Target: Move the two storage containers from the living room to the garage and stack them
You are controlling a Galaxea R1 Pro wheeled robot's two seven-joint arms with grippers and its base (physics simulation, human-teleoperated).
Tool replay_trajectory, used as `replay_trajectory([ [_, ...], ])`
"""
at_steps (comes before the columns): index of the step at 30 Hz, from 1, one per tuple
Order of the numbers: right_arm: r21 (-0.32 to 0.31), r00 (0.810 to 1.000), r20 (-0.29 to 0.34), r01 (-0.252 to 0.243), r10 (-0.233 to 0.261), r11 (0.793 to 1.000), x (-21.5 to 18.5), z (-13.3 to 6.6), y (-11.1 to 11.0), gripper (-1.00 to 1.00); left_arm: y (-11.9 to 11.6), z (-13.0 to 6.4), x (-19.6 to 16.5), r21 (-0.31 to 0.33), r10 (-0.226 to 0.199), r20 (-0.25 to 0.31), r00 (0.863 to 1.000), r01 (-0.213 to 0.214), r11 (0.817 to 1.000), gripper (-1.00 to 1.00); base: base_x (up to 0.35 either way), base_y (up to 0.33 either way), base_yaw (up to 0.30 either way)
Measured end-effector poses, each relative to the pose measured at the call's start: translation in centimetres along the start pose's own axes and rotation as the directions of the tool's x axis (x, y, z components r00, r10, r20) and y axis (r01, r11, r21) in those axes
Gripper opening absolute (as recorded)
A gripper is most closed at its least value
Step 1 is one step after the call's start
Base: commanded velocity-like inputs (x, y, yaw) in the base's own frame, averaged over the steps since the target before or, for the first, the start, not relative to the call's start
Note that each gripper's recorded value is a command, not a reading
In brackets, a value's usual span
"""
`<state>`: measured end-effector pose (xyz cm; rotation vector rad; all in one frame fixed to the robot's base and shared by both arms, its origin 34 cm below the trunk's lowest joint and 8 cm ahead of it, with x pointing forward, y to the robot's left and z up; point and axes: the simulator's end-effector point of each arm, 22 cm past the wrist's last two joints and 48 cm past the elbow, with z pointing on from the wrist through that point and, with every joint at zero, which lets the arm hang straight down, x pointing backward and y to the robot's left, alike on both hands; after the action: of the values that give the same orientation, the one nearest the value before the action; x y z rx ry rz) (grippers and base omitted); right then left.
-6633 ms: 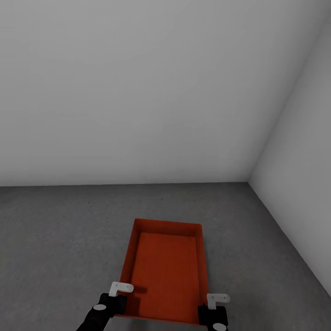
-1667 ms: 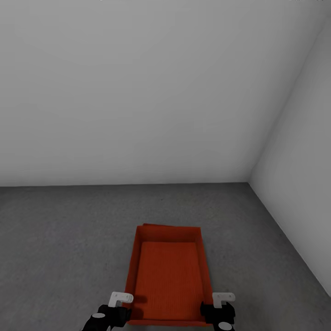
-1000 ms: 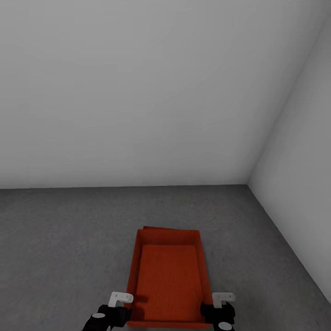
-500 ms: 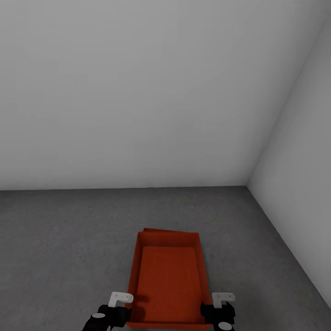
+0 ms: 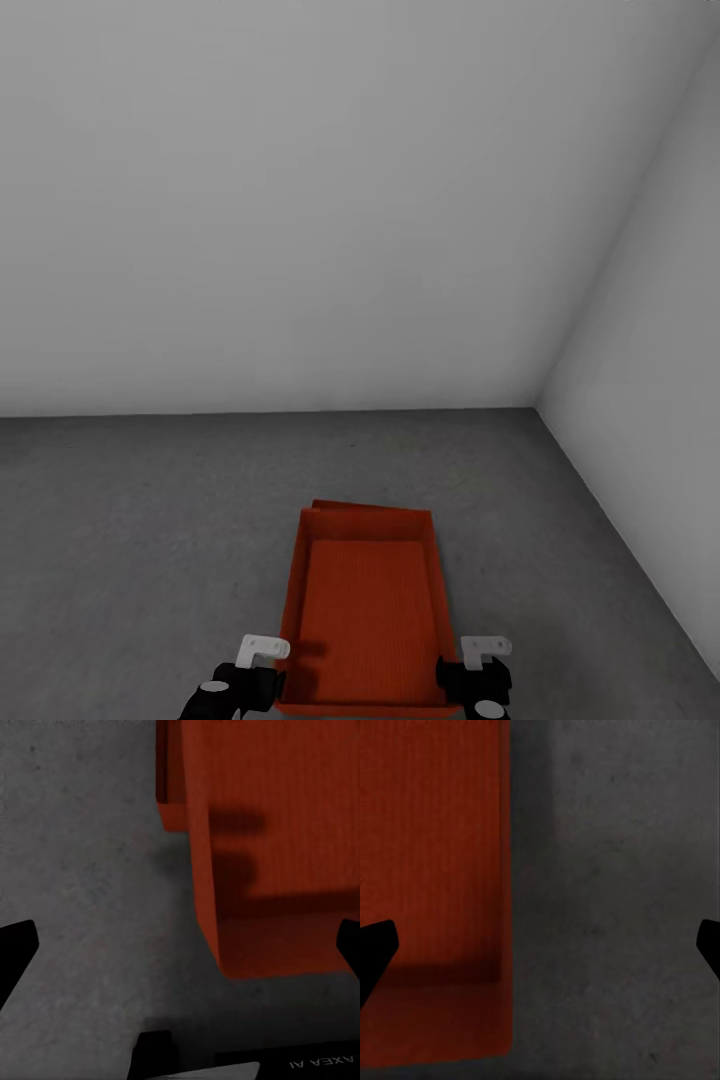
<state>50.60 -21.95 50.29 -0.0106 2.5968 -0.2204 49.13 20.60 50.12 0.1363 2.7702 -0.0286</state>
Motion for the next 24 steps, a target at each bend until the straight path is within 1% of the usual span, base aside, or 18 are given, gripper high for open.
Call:
replay_trajectory([
  [24,0.003,1.000,0.028,-0.007,0.007,1.000,-3.1,-3.6,-0.8,1.00,0.1,-4.1,-2.5,-0.002,0.001,0.025,1.000,-0.001,1.000,1.00,0.000,0.000,0.000],
])
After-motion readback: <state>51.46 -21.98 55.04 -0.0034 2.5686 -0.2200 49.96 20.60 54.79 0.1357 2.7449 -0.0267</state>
